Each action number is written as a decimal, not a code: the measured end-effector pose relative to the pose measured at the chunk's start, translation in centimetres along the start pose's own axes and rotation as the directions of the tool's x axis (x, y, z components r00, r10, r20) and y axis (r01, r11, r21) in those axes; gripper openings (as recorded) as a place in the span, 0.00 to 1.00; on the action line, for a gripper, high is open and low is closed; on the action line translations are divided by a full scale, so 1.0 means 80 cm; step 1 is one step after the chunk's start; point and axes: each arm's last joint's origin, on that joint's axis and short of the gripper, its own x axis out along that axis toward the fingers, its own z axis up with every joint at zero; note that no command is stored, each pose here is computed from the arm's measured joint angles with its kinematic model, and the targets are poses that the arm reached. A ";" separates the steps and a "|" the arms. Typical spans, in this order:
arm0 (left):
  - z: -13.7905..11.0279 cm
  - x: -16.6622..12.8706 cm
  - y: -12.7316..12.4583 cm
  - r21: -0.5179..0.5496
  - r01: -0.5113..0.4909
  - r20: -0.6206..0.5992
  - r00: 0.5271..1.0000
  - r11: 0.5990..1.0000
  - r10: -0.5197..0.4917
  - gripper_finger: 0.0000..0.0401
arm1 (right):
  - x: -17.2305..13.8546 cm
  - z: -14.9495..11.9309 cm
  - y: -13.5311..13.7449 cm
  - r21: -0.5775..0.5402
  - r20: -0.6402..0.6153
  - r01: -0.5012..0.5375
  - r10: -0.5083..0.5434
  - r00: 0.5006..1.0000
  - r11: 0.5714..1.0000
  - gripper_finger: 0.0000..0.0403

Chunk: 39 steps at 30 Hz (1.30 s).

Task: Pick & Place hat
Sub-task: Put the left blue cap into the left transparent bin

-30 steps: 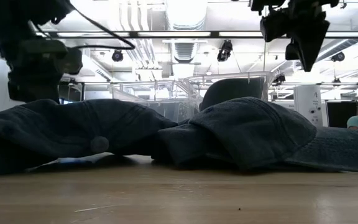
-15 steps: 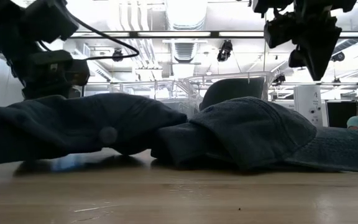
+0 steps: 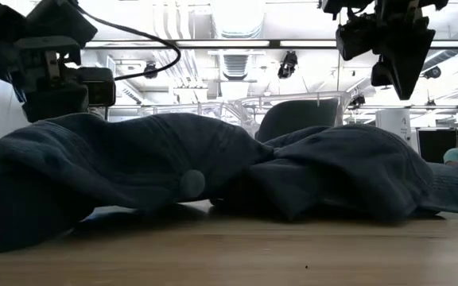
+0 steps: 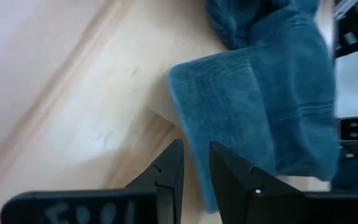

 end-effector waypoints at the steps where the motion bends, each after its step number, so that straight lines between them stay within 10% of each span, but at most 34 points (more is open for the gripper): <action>1: -0.001 0.000 0.001 0.007 -0.014 0.000 1.000 1.000 0.014 0.17 | 0.000 0.000 0.000 0.004 0.001 0.000 0.000 1.000 1.000 0.15; 39: -0.023 0.041 0.011 -0.063 0.210 -0.002 0.978 0.976 -0.210 0.17 | -0.001 0.003 0.001 0.078 0.021 -0.011 0.009 1.000 0.997 0.15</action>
